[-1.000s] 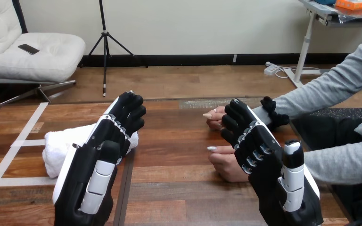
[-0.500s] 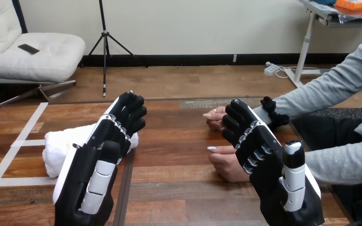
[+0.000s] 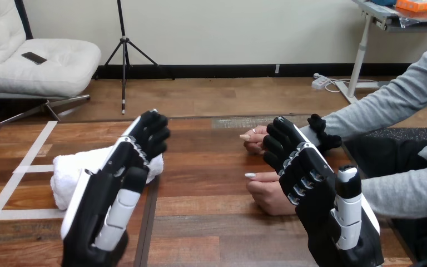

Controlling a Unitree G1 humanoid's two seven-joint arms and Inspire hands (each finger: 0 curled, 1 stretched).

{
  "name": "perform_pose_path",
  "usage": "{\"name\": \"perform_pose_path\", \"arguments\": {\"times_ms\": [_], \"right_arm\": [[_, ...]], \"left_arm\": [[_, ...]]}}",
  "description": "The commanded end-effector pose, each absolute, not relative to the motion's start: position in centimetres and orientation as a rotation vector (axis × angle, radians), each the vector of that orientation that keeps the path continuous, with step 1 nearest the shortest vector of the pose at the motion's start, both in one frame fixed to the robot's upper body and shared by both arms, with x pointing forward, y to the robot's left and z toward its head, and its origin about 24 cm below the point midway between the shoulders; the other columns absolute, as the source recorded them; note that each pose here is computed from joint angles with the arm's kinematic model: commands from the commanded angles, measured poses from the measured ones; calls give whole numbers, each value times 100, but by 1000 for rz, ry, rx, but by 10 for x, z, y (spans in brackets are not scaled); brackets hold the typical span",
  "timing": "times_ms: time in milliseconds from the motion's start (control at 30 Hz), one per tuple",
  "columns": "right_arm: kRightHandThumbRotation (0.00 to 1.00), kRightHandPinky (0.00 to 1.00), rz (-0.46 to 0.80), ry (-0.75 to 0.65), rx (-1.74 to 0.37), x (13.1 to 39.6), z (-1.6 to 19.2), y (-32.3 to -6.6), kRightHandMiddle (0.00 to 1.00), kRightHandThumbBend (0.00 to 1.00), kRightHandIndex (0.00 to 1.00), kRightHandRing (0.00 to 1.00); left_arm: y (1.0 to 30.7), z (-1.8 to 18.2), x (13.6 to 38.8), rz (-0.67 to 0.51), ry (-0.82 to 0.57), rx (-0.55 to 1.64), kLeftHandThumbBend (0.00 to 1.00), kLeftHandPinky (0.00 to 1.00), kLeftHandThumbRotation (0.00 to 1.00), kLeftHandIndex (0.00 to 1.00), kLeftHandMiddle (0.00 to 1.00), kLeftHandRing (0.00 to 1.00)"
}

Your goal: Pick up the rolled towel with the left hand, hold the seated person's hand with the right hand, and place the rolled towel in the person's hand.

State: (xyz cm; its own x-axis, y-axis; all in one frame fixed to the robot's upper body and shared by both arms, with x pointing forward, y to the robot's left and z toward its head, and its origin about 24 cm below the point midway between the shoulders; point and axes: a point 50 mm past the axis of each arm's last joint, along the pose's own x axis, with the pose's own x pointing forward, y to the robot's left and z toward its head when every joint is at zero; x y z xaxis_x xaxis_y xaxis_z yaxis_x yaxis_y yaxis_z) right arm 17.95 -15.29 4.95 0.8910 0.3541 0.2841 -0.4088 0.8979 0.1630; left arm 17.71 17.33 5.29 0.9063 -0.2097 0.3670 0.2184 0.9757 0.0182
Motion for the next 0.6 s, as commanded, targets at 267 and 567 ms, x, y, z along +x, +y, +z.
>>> {"name": "perform_pose_path", "arguments": {"times_ms": [267, 567], "right_arm": [[100, 100, 418, -351, 213, 192, 66, -154, 97, 77, 94, 98], [100, 100, 413, -350, 209, 192, 65, -154, 97, 77, 94, 98]], "left_arm": [[202, 75, 212, -180, -464, 182, 84, 92, 82, 92, 94, 94], [219, 82, 230, -153, -446, 299, 88, 91, 77, 91, 94, 94]]}}
